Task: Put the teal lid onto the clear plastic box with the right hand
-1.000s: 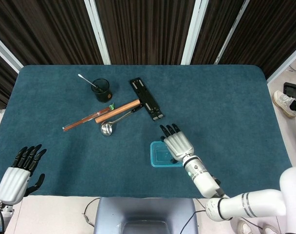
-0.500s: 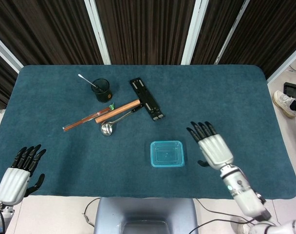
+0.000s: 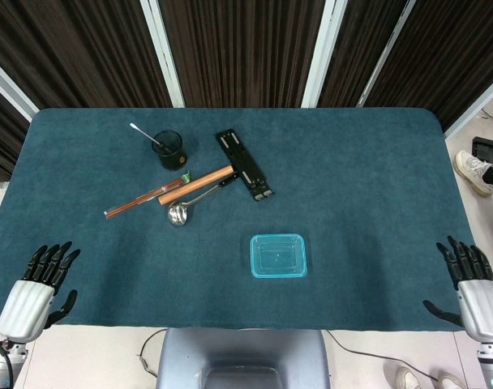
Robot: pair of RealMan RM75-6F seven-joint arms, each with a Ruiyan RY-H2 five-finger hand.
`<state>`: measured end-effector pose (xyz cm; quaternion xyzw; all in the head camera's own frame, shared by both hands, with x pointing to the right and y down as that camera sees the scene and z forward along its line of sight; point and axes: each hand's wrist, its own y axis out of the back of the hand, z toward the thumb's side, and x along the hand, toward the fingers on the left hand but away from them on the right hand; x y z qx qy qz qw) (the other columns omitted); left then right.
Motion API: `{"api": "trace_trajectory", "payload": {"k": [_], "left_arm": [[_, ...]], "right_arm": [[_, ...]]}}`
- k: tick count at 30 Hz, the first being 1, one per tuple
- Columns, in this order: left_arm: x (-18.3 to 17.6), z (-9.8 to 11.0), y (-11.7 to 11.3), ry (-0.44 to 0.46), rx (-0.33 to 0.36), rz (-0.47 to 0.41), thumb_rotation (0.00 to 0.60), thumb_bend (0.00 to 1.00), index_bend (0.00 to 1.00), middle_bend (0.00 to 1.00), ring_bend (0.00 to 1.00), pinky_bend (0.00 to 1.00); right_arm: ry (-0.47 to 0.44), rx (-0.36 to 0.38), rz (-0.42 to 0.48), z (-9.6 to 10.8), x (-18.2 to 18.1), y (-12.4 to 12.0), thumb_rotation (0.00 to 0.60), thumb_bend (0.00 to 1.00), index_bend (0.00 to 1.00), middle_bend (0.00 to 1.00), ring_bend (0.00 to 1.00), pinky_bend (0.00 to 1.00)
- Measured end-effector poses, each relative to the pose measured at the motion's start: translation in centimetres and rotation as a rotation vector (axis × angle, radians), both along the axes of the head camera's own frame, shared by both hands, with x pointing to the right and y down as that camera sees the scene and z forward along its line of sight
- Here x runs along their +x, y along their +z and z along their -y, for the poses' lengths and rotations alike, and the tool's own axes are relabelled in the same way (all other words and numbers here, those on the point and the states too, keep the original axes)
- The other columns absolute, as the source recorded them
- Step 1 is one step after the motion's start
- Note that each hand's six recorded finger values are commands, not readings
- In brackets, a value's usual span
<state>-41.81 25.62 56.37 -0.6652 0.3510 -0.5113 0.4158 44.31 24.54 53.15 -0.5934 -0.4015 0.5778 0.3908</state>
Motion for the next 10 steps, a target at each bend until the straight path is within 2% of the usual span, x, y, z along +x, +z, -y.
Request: {"api": "trace_trajectory", "payload": {"k": [10], "left_arm": [[-0.07,0.04,-0.03,-0.006,-0.006,0.0,0.6,0.44,0.0,0.0,0.0,0.06]], "right_arm": [[0.007,-0.017,-0.009,-0.18,0.06,0.73,0.6,0.21,0.07,0.0,0.0,0.0]]}}
